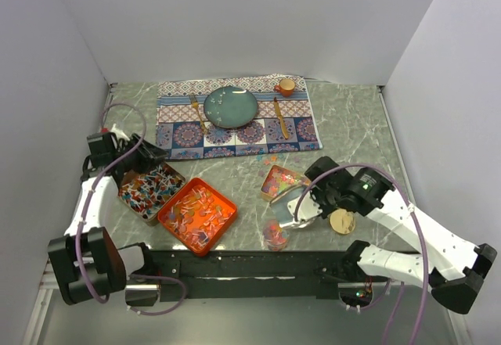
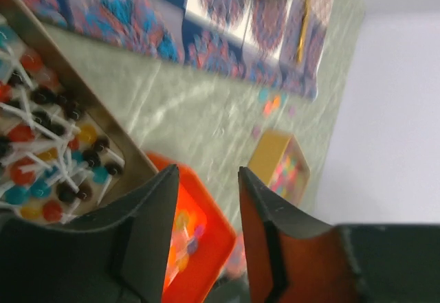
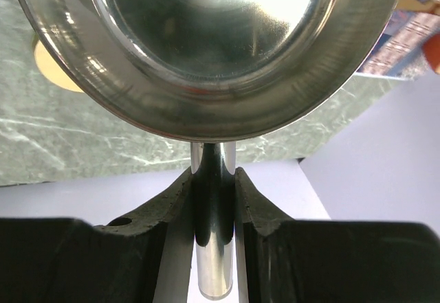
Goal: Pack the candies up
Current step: Place the fake candies in the packing bottle, then move the storage box to the center of the board, then adjust the spatula.
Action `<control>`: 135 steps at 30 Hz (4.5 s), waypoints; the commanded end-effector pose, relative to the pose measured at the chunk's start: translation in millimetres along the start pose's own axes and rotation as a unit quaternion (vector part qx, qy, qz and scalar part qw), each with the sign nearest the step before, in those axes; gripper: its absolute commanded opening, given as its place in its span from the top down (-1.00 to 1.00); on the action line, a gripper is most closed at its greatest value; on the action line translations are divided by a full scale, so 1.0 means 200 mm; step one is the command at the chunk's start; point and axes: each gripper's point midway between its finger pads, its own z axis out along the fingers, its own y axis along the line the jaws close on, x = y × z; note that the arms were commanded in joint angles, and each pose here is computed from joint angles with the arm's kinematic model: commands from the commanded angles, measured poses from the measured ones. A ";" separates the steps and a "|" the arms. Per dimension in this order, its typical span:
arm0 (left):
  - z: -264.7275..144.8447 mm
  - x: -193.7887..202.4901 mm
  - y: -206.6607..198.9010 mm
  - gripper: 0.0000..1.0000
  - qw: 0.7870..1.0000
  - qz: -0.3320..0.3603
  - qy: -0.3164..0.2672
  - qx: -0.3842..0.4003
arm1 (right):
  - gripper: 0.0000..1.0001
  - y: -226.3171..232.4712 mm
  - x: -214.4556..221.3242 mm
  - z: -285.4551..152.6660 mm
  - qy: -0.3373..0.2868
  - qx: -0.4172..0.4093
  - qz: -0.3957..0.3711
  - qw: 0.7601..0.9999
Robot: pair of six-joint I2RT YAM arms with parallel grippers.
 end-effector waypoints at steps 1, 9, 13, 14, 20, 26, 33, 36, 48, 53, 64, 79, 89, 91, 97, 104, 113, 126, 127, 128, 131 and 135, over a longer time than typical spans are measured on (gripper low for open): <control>0.01 0.16 -0.18 0.05 0.978 0.168 0.116 0.047 | 1.00 -0.17 -0.01 -0.13 -0.031 0.060 0.080 0.994; 0.06 0.27 0.02 -0.04 0.880 0.379 0.259 -0.120 | 1.00 -0.49 0.04 -0.19 -0.074 0.129 0.272 0.951; 0.03 0.36 0.16 -0.06 0.827 0.445 0.301 -0.164 | 1.00 -0.62 0.11 -0.26 -0.102 0.170 0.357 0.913; 0.02 0.37 0.20 -0.06 0.823 0.446 0.304 -0.175 | 1.00 -0.63 0.12 -0.27 -0.106 0.172 0.374 0.905; 0.02 0.45 0.26 -0.08 0.807 0.453 0.335 -0.178 | 1.00 -0.56 0.22 -0.24 -0.099 0.182 0.420 0.883; 0.09 0.49 0.36 -0.08 0.787 0.465 0.337 -0.227 | 1.00 -0.57 0.26 -0.22 -0.100 0.186 0.450 0.868; 0.18 0.57 0.30 0.50 0.808 0.418 0.352 -0.222 | 1.00 -0.55 0.31 -0.23 -0.087 0.199 0.458 0.862; 0.24 0.60 0.27 0.82 0.827 0.385 0.346 -0.221 | 1.00 -0.52 0.33 -0.23 -0.081 0.201 0.462 0.860; 0.61 0.69 0.00 0.98 0.835 0.370 0.363 -0.188 | 1.00 -0.39 0.34 -0.22 -0.065 0.199 0.489 0.847; 0.71 0.84 -0.06 0.98 0.831 0.353 0.394 -0.173 | 1.00 -0.39 0.36 -0.22 -0.057 0.201 0.493 0.845; 0.84 1.13 -0.21 0.98 0.860 0.267 0.401 -0.168 | 1.00 -0.32 0.44 -0.20 -0.027 0.193 0.511 0.837; 0.97 1.31 -0.50 0.50 0.873 0.210 0.435 -0.064 | 1.00 -0.29 0.42 -0.11 -0.039 0.147 0.483 0.862; 0.63 0.79 -0.94 -0.30 0.898 0.215 0.368 0.109 | 1.00 -0.44 0.32 -0.10 -0.097 0.073 0.409 0.905; 0.53 0.69 -1.00 -0.31 0.896 0.212 0.359 0.154 | 1.00 -0.47 0.29 -0.09 -0.108 0.063 0.398 0.909; 0.38 0.58 -1.13 -0.33 0.868 0.278 0.315 0.264 | 1.00 -0.61 0.17 0.00 -0.122 0.032 0.378 0.917; 0.55 0.49 -1.10 -0.35 0.891 0.292 0.274 0.215 | 1.00 -0.87 0.01 0.01 -0.162 0.038 0.359 0.918; 0.62 0.50 -1.14 0.27 0.885 0.269 0.282 0.256 | 1.00 -1.02 -0.15 -0.18 -0.266 0.064 0.323 0.906; 0.30 0.52 -1.14 0.98 0.783 0.173 0.387 0.455 | 0.75 -0.91 -0.25 -0.14 -0.327 0.039 0.389 0.860; 0.29 0.52 -1.14 0.98 0.785 0.164 0.390 0.453 | 0.69 -0.91 -0.25 -0.12 -0.327 0.034 0.399 0.856; 0.30 0.52 -1.14 0.98 0.788 0.154 0.393 0.448 | 0.51 -0.91 -0.25 -0.10 -0.325 0.030 0.405 0.854; 0.28 0.53 -1.13 0.98 0.790 0.150 0.391 0.447 | 0.31 -0.92 -0.24 -0.07 -0.320 0.031 0.420 0.849; 0.28 0.53 -1.13 0.98 0.789 0.149 0.395 0.447 | 0.28 -0.94 -0.24 -0.04 -0.319 0.028 0.427 0.845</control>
